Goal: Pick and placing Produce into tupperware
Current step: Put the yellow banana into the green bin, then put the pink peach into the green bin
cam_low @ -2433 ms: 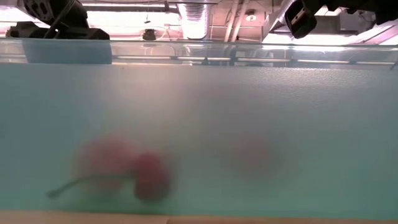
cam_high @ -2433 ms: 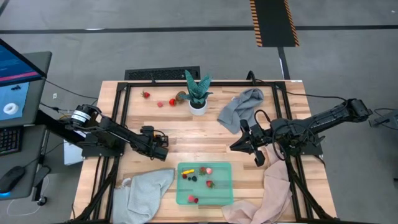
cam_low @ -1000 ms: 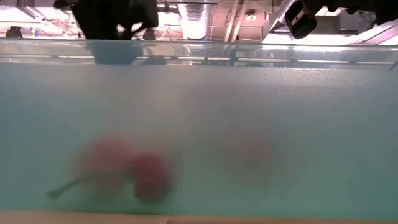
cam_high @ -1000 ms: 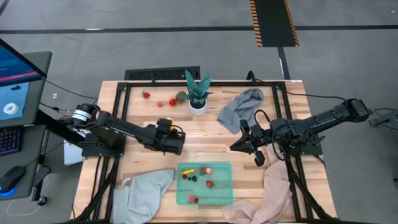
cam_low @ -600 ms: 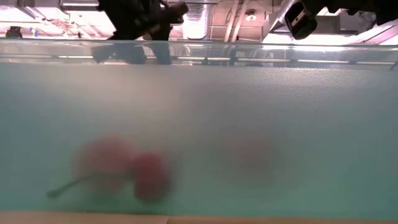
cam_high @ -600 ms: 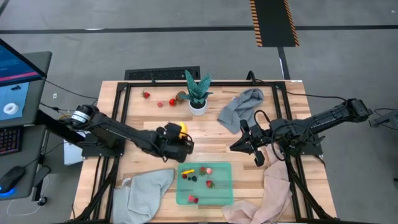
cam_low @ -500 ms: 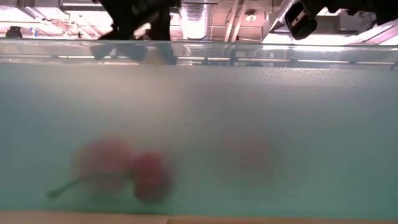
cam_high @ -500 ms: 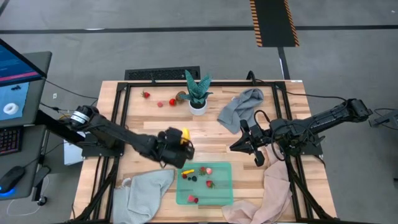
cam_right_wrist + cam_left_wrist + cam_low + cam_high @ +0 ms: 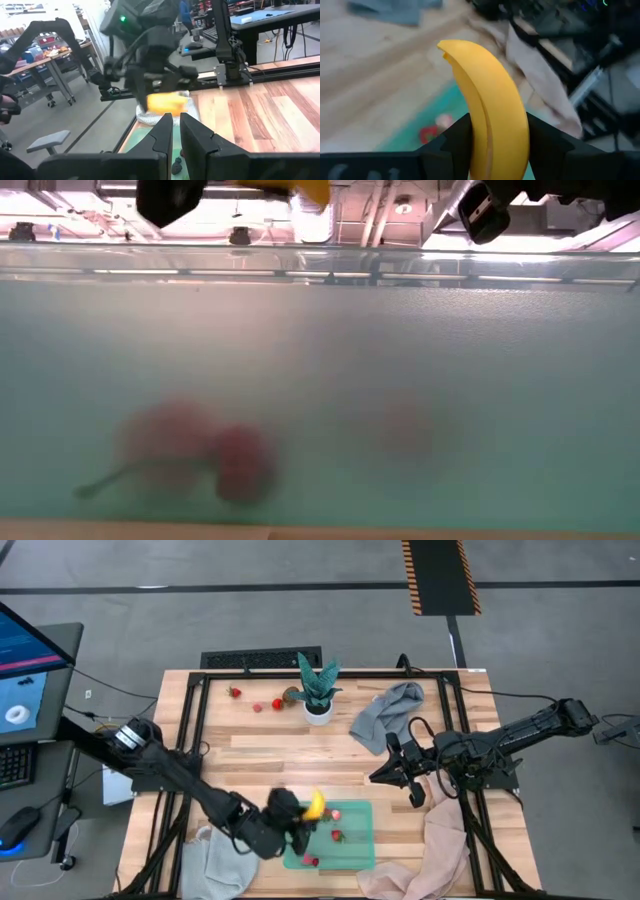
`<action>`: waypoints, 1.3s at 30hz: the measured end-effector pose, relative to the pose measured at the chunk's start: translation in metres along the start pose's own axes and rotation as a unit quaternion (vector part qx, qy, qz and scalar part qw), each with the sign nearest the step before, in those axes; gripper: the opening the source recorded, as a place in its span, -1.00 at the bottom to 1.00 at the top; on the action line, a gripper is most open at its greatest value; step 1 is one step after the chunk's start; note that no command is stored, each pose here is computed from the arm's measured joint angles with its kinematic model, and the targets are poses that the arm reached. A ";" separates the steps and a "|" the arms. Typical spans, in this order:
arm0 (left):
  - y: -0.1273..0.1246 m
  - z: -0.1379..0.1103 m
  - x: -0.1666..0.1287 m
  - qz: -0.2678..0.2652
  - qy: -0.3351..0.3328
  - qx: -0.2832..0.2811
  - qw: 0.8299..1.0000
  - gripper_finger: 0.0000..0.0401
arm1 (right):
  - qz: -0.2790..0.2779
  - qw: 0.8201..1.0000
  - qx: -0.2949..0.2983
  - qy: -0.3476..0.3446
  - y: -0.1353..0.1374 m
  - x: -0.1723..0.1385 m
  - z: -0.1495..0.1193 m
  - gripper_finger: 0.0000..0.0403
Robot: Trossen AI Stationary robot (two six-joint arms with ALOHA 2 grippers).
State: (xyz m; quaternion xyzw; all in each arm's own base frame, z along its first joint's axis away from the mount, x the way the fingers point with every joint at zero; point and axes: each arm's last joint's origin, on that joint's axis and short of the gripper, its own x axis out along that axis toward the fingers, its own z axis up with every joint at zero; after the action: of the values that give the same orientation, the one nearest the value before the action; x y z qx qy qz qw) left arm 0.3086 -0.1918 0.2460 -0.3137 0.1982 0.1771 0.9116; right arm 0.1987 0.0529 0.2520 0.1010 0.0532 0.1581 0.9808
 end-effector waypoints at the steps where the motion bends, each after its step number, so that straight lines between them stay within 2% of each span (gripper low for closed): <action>1: 0.000 -0.005 0.001 -0.002 0.009 0.013 1.000 -0.28 | 0.000 1.000 0.000 0.000 0.000 0.000 0.000 -0.71; 4: -0.003 -0.018 0.010 -0.023 0.037 0.020 0.999 -0.27 | 0.000 1.000 0.000 0.000 0.000 0.000 0.000 -0.71; 7: 0.000 -0.026 0.017 -0.015 0.045 0.025 0.999 -0.26 | 0.000 1.000 0.000 -0.001 0.000 0.000 0.000 -0.71; 10: 0.002 -0.029 0.020 -0.012 0.060 0.029 0.998 -0.25 | 0.000 1.000 0.001 -0.001 0.000 0.000 0.000 -0.71; 12: 0.001 -0.030 0.024 -0.013 0.061 0.010 0.998 -0.25 | 0.000 1.000 0.001 0.000 0.000 0.000 0.000 -0.71; 16: 0.006 -0.032 0.026 0.002 0.063 0.021 0.998 -0.24 | 0.000 1.000 0.002 0.002 0.000 0.000 -0.001 -0.71; 26: 0.007 -0.031 0.026 0.012 0.058 0.037 0.998 0.12 | -0.001 1.000 0.005 0.003 0.000 0.000 -0.001 -0.71; 32: 0.012 -0.024 0.021 0.051 0.017 0.055 0.997 0.17 | -0.001 1.000 0.005 0.004 0.000 0.000 -0.001 -0.71; 39: 0.032 0.004 0.007 0.128 0.007 0.094 0.987 0.17 | -0.002 1.000 0.005 0.012 -0.001 0.000 -0.002 -0.71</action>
State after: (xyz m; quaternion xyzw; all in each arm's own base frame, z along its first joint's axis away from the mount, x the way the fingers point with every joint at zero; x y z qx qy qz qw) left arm 0.3013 -0.1642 0.2299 -0.2000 0.2591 0.2707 0.9053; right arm 0.1985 0.0529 0.2495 0.1042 0.0656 0.1567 0.9799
